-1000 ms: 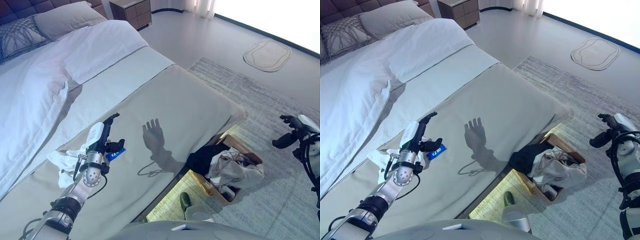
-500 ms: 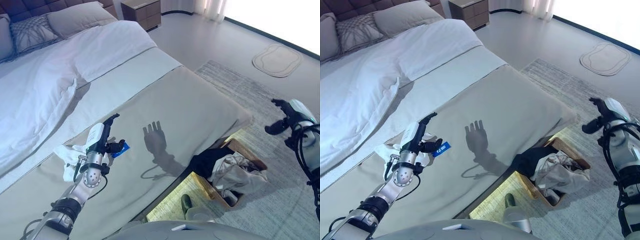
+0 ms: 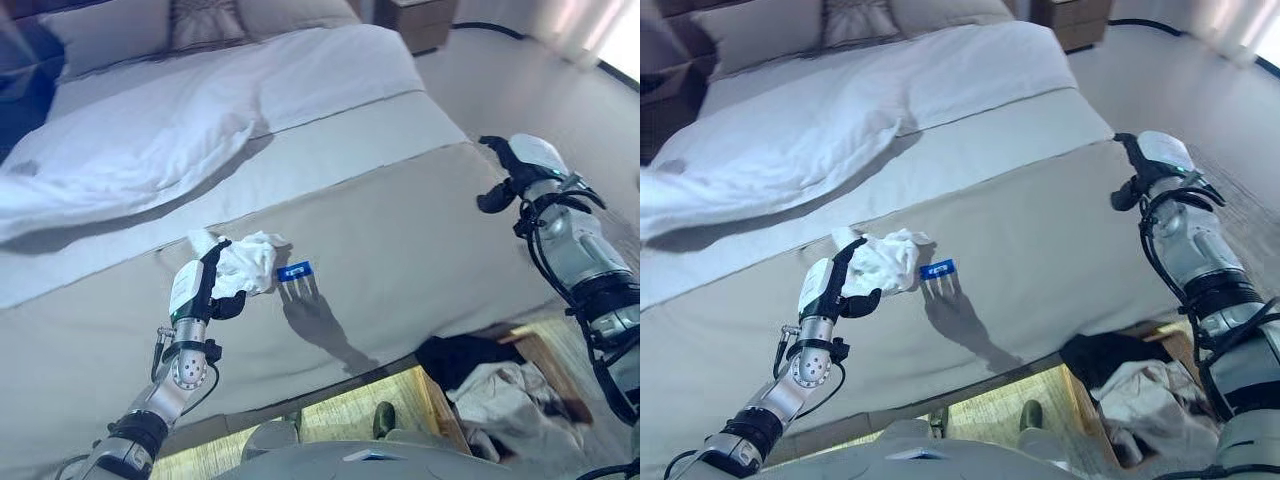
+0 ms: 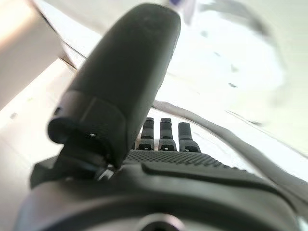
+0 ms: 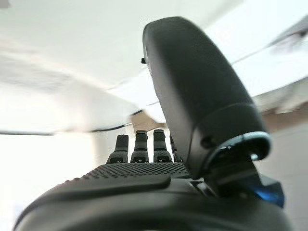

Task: Pick up the clothes from the bed and place them into the basket

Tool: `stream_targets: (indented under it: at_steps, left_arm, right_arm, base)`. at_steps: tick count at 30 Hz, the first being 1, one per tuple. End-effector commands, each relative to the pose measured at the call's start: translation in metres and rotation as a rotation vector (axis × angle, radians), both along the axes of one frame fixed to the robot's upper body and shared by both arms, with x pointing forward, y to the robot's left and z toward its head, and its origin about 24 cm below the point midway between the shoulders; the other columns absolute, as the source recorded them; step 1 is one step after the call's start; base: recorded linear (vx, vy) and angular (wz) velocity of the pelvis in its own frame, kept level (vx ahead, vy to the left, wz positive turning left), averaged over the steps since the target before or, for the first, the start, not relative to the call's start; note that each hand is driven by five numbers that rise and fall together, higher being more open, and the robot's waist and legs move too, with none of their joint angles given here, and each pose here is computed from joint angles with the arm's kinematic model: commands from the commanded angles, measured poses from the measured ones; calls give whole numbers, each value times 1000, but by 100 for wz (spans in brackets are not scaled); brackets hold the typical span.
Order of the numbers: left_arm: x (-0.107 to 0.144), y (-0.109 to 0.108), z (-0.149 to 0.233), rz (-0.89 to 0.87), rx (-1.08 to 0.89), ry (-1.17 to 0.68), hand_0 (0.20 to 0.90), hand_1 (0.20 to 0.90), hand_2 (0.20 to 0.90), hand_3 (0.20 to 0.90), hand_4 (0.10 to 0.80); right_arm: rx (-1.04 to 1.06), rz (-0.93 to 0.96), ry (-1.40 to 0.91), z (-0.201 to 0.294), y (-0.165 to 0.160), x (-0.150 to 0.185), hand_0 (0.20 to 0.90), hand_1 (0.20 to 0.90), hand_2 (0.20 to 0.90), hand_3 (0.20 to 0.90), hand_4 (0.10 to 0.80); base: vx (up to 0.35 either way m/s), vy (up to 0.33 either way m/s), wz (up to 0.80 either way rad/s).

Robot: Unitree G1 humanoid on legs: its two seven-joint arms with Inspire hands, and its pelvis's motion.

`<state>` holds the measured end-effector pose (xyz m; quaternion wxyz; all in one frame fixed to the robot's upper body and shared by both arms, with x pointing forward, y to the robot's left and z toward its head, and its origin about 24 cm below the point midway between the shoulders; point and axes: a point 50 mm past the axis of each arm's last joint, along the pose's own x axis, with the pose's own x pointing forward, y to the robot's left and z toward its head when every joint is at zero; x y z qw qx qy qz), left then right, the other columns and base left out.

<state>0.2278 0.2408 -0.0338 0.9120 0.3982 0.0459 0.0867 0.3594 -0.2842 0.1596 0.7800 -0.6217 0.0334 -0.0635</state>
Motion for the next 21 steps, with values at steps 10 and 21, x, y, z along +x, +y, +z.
stream_targets:
  at_steps: [10,21]
  left_arm:
    - [28,26,72,-15,50,-309,900,900,900,900,800]
    - [25,18,83,-76,42,-338,900,900,900,900,800]
  right_arm:
    - [-41,127,-418,120,52,24,900,900,900,900,800]
    - [-106,160,-519,172,85,21,900,900,900,900,800]
  base:
    - [-55,20,45]
    - [-18,-4,28]
